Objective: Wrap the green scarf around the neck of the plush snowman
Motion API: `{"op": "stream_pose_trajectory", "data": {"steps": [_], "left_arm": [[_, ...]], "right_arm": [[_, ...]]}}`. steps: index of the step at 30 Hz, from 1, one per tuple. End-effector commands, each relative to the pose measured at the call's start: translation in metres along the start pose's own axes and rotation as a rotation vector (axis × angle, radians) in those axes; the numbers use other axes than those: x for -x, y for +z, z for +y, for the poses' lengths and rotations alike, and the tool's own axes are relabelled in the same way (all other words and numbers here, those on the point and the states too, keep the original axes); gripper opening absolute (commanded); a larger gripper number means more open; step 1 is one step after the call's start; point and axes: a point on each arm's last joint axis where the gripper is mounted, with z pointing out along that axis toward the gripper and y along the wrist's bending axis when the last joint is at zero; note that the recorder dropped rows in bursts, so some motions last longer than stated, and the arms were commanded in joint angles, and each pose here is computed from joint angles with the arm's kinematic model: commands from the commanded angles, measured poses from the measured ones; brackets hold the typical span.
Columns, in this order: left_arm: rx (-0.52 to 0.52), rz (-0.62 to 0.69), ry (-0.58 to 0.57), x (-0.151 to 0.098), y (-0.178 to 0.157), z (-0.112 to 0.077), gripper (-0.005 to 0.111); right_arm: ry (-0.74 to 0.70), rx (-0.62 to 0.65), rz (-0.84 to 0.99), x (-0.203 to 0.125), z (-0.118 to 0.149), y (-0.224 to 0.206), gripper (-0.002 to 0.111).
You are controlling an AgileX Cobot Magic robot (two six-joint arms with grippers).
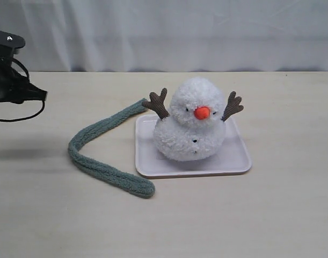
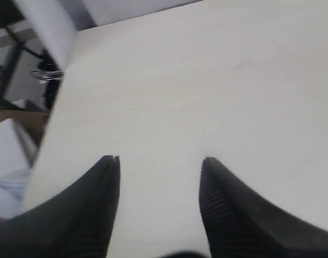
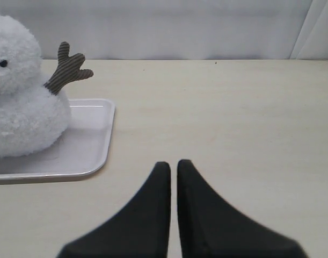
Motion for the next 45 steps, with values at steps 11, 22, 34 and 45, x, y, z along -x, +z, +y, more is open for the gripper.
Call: {"op": "stream_pose_trajectory", "data": {"steps": [11,22,34,45], "left_arm": [[-0.337,0.38,-0.175,-0.008,0.023,0.01,0.051],[-0.625,0.498,-0.109,-0.02,0.014,-0.056,0.062],[-0.583,0.496,-0.136,-0.037,0.036,-0.091,0.062],[-0.581,0.515,-0.08,-0.053,0.052,-0.101,0.057]], "right_arm": [[-0.007,-0.005,-0.008,0.0,0.0,0.0,0.004],[-0.007,-0.005,-0.008,0.0,0.0,0.0,0.004],[-0.007,-0.005,-0.008,0.0,0.0,0.0,0.004],[-0.007,-0.005,-0.008,0.0,0.0,0.0,0.004]]}}
